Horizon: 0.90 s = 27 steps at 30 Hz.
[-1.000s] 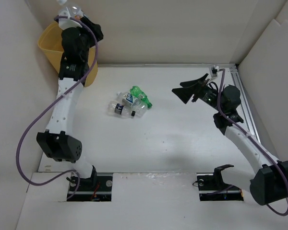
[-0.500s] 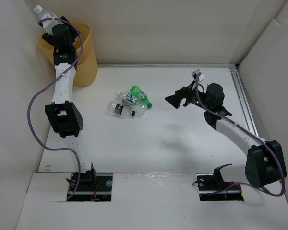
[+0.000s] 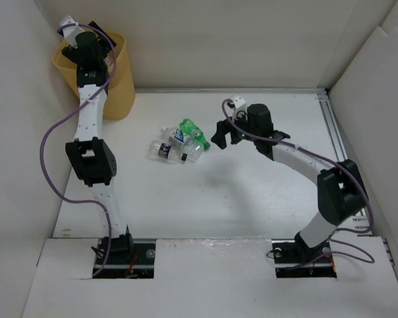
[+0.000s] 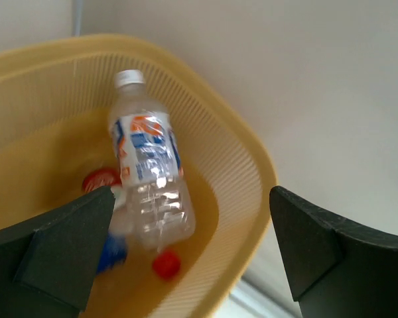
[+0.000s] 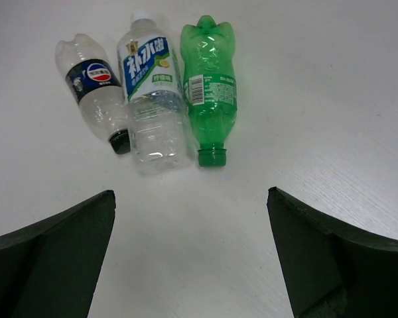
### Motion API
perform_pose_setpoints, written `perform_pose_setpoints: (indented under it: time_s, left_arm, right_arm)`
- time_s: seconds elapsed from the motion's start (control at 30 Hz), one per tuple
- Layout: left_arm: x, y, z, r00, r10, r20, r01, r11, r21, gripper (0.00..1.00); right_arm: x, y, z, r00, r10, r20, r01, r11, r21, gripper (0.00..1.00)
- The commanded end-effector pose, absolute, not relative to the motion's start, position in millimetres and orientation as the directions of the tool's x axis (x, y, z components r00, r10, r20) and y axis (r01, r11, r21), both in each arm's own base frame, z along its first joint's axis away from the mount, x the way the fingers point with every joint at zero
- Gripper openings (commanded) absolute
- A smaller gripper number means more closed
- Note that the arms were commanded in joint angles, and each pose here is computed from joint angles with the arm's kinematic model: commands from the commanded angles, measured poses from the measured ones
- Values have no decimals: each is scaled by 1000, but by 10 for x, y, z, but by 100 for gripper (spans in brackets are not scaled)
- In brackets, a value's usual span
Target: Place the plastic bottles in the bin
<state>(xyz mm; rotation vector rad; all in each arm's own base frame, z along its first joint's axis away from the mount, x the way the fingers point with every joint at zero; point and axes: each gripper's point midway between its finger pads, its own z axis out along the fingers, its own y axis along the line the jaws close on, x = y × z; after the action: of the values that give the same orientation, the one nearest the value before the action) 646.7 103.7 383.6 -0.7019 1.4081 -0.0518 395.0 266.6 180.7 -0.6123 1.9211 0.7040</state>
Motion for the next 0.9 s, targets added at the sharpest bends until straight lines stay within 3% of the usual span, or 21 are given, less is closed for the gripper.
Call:
perform_pose_setpoints:
  time_s: [0.0,0.17,0.27,0.4,0.7,0.87]
  left_arm:
    - [5807,899,4646,272,-482,-833,-286,786,-548,100]
    - [5393,463,4162,35,-522,-852,-278,814,-510,100]
    - [5108,156,4299,-20,-484,-875,-217,856,-469,100]
    - [4742,-105,3860,-212,-505,-837,-167,862,-478,100]
    - [3950,-228,4031,-185,-494,-850,-73,869,-489,100]
    - [3679,-256,3823,-157,-493,-856,-40,869,-494,100]
  right_arm:
    - [4162,2659,1744,-383,-236,-893,-668,738,91,100]
    - [4419,2891,1653,-361,-277,-891,-691,720,56,98]
    - [4538,3039,1708,-339,-291,-895,-686,727,24,98]
    - [4645,3261,1691,-326,-301,-896,-691,723,9,95]
    - [4958,3454,1283,-393,-327,-859,-666,746,20,91]
    - [5013,3464,1044,-422,-346,-838,-657,753,20,90]
